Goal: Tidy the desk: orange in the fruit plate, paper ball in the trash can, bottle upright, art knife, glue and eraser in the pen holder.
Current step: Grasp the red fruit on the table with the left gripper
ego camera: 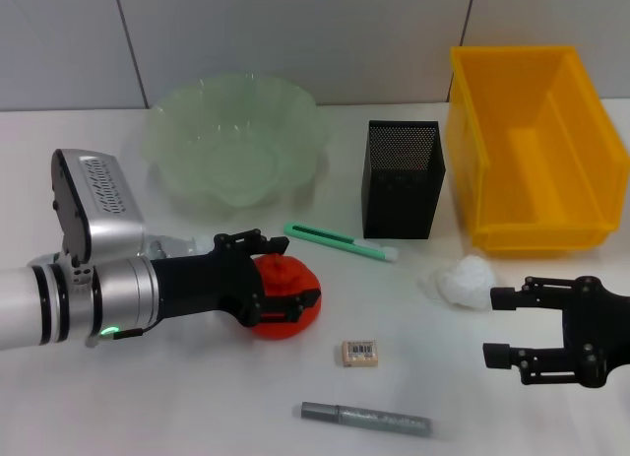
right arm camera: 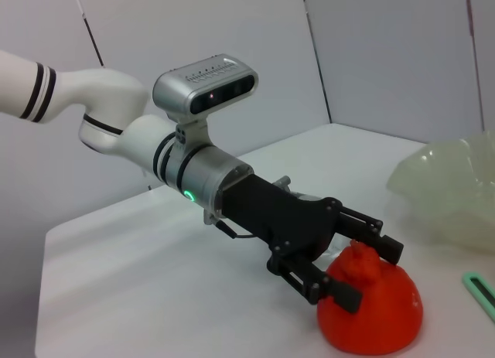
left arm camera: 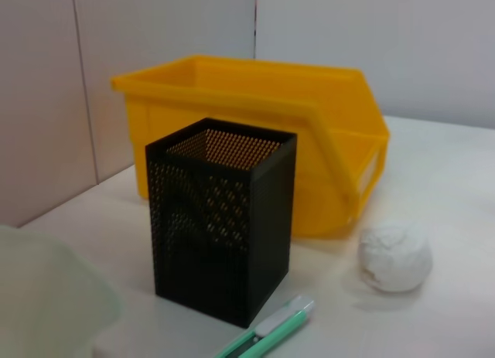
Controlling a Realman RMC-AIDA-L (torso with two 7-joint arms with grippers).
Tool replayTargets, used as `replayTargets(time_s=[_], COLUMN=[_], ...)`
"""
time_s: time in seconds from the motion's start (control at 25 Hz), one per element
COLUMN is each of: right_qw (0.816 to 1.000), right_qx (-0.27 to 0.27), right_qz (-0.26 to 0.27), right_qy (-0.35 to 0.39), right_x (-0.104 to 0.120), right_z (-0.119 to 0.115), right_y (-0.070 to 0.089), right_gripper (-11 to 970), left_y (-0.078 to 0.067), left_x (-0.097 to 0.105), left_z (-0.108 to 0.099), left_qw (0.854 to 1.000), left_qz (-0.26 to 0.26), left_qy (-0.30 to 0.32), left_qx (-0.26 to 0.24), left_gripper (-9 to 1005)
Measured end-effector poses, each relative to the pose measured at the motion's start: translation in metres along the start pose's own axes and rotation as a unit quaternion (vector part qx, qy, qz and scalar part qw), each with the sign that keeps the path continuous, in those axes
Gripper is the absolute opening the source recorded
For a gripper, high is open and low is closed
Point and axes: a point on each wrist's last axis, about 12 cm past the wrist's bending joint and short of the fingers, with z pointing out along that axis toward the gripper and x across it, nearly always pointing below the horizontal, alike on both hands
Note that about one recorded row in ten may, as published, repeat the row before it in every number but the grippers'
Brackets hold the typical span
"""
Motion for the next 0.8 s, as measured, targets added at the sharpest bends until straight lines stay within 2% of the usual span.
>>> replayTargets(time_s=[0.32,0.52,0.8], right_qw=[1.0,1.0,1.0], right_qx=[0.003,0.004,0.004], right_qz=[0.004,0.003,0.003], right_qy=[-0.002,-0.003,-0.005], right_x=[0.0026,0.0025,0.0023], right_z=[-0.0014,-0.0016,-0.0016], right_y=[0.001,0.0009,0.0008], right_gripper=[757,758,758], left_y=[0.0026,0.0021,-0.0004], left_x=[0.0028,0.0043,0.0061], left_z=[-0.0014,-0.0024,-0.0072], left_qw=[1.0,1.0,1.0], left_qz=[-0.005,-0.003,-0.01], left_qy=[0.007,0.01,-0.003], left_qx=[-0.012,-0.012,-0.008], left_gripper=[800,552,365])
